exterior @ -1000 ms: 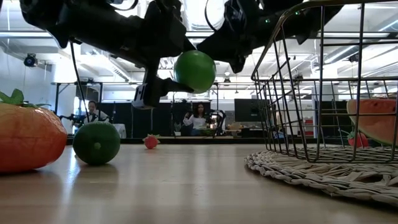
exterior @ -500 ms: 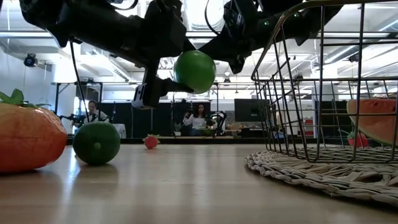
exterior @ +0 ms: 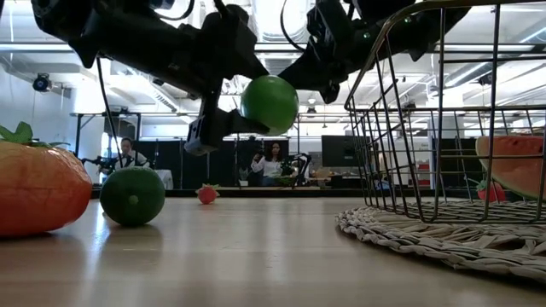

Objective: Build produce basket
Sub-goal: Put the top green apple into the wire basket

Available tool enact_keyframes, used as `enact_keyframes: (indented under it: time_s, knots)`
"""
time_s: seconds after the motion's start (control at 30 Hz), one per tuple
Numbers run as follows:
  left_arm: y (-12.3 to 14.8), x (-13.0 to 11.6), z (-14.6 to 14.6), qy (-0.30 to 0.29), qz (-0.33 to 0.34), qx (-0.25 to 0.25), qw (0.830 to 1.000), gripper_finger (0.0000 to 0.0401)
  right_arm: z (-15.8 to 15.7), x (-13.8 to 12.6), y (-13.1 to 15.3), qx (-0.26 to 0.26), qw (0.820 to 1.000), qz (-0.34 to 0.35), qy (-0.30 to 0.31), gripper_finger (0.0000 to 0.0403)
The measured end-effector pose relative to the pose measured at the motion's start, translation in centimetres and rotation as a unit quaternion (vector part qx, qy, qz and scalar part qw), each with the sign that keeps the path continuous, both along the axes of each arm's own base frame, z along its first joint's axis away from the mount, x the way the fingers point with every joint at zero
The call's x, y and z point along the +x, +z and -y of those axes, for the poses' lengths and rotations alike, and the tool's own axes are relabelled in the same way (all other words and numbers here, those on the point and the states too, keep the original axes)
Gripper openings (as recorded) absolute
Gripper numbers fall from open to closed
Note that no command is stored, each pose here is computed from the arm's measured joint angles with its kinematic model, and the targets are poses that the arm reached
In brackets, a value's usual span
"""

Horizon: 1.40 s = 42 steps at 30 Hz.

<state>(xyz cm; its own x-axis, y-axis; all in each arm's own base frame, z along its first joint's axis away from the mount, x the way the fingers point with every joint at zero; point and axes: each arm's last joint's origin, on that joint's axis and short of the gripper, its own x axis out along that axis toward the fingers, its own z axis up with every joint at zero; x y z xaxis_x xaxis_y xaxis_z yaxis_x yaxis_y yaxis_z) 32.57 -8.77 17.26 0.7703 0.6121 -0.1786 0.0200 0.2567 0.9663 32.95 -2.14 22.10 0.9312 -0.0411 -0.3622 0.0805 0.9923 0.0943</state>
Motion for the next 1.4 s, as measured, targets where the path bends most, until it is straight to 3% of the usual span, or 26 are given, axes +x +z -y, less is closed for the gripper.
enact_keyframes:
  time_s: [0.2,0.4,0.6,0.83,1.03,1.2,1.4]
  knots:
    - [-0.8,-0.2,-0.2,0.001,-0.006,-0.041,0.999,0.0349,0.4,-0.2,-1.2,-0.016,0.998,-0.047,-0.046,0.0008]
    - [-1.1,-0.4,-0.3,0.003,-0.011,-0.042,0.999,0.035,0.4,0.1,-3.0,-0.016,0.994,-0.087,-0.057,0.0008]
    - [-1.6,-1.2,-0.5,0.041,0.02,-0.09,0.995,0.035,0.3,-0.5,-2.2,-0.043,0.991,-0.093,-0.084,0.0008]
    - [-3.8,-3.0,-1.2,0.098,0.116,-0.229,0.961,0.035,-2.3,-3.3,3.1,-0.067,0.996,-0.033,-0.049,0.0008]
    - [-5.0,-4.0,-1.6,0.131,0.177,-0.313,0.924,0.035,-5.9,-8.1,6.2,-0.007,0.999,-0.048,0.003,0.0008]
    - [-4.9,-4.0,-1.6,0.138,0.208,-0.344,0.905,0.035,-8.6,-11.3,5.3,0.077,0.988,-0.126,0.036,0.0008]
    - [-4.3,-3.6,-1.5,0.128,0.235,-0.357,0.895,0.035,-9.8,-11.7,1.2,0.09,0.987,-0.131,0.002,0.0008]
